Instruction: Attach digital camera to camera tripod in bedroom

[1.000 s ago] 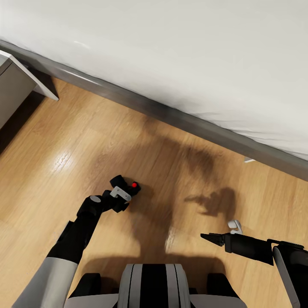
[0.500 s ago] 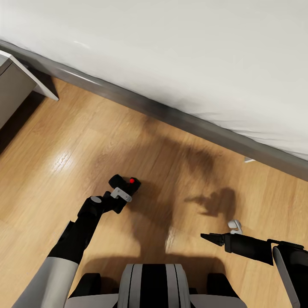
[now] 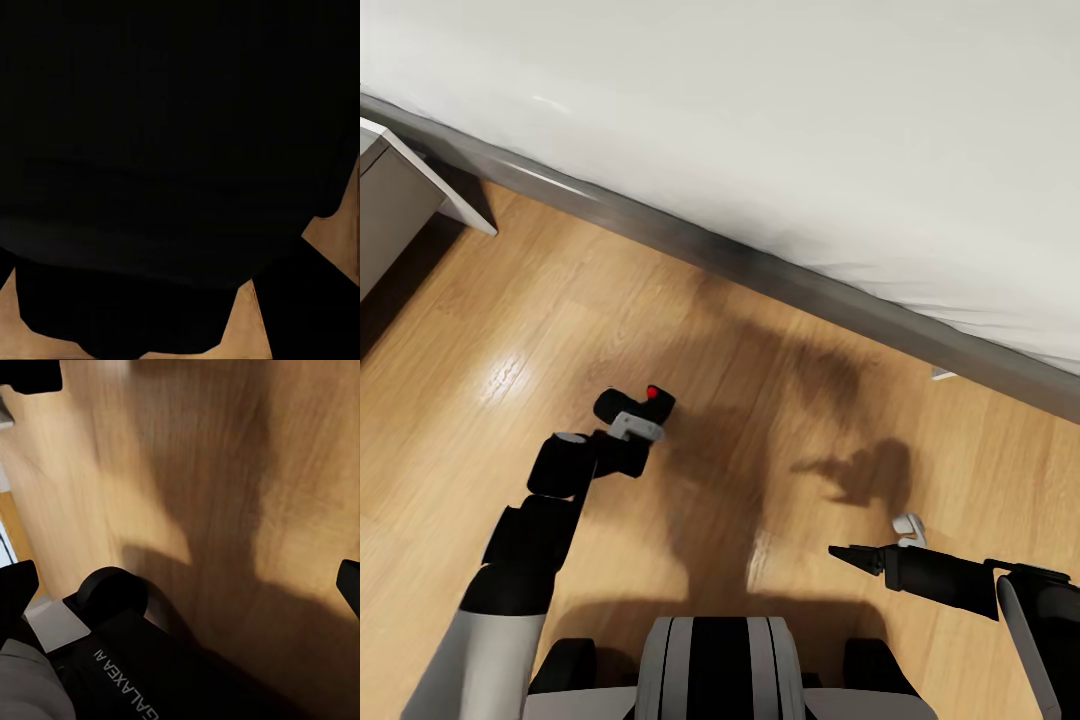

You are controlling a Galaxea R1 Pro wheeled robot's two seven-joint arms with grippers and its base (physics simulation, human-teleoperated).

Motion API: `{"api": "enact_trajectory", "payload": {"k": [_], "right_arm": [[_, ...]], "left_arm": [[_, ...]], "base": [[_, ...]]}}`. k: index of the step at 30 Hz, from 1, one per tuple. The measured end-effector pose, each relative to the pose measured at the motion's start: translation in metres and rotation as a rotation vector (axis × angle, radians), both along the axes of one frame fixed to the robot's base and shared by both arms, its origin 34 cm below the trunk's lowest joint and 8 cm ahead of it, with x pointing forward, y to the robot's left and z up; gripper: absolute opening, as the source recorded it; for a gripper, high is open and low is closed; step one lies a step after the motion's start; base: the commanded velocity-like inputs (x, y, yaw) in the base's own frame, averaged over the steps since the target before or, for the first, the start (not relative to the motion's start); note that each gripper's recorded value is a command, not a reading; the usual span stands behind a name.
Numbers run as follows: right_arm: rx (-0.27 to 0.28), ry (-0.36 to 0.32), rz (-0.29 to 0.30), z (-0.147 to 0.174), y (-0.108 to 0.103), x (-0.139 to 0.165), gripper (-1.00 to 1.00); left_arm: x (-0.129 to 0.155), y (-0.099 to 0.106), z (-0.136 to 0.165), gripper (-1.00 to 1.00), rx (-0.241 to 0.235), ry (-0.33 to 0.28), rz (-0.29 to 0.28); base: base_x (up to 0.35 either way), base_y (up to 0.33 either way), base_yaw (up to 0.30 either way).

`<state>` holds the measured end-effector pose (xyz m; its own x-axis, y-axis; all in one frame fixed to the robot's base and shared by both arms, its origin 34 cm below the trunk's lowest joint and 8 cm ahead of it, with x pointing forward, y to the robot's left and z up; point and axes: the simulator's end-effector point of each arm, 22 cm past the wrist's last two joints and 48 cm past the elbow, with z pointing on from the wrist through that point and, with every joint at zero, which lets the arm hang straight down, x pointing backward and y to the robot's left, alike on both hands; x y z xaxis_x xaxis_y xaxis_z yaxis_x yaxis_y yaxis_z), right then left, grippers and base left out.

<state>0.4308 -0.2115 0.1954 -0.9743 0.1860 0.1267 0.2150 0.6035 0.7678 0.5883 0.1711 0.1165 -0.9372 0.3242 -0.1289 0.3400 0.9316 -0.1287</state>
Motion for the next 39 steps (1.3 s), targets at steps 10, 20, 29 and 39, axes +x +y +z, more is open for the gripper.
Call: {"api": "enact_trajectory", "payload": {"k": [10,20,29,39], "right_arm": [[-0.001,0.000,0.000,0.000,-0.001,0.000,1.00],[-0.002,0.000,0.000,0.000,-0.001,0.000,1.00],[0.003,-0.002,-0.001,0.001,0.000,0.001,1.00],[0.002,-0.010,0.001,0.003,0.001,0.003,1.00]], "left_arm": [[0.004,0.028,-0.001,-1.00,-0.016,0.015,0.202],[0.000,0.025,-0.002,-1.00,-0.033,0.027,0.222],[-0.004,0.008,-0.002,-1.00,-0.077,0.038,0.250],[0.002,0.016,0.004,-1.00,-0.171,0.030,0.386]], "base": [[0.000,0.000,0.000],[0.000,0.000,0.000],[0.000,0.000,0.000],[0.000,0.000,0.000]]}}
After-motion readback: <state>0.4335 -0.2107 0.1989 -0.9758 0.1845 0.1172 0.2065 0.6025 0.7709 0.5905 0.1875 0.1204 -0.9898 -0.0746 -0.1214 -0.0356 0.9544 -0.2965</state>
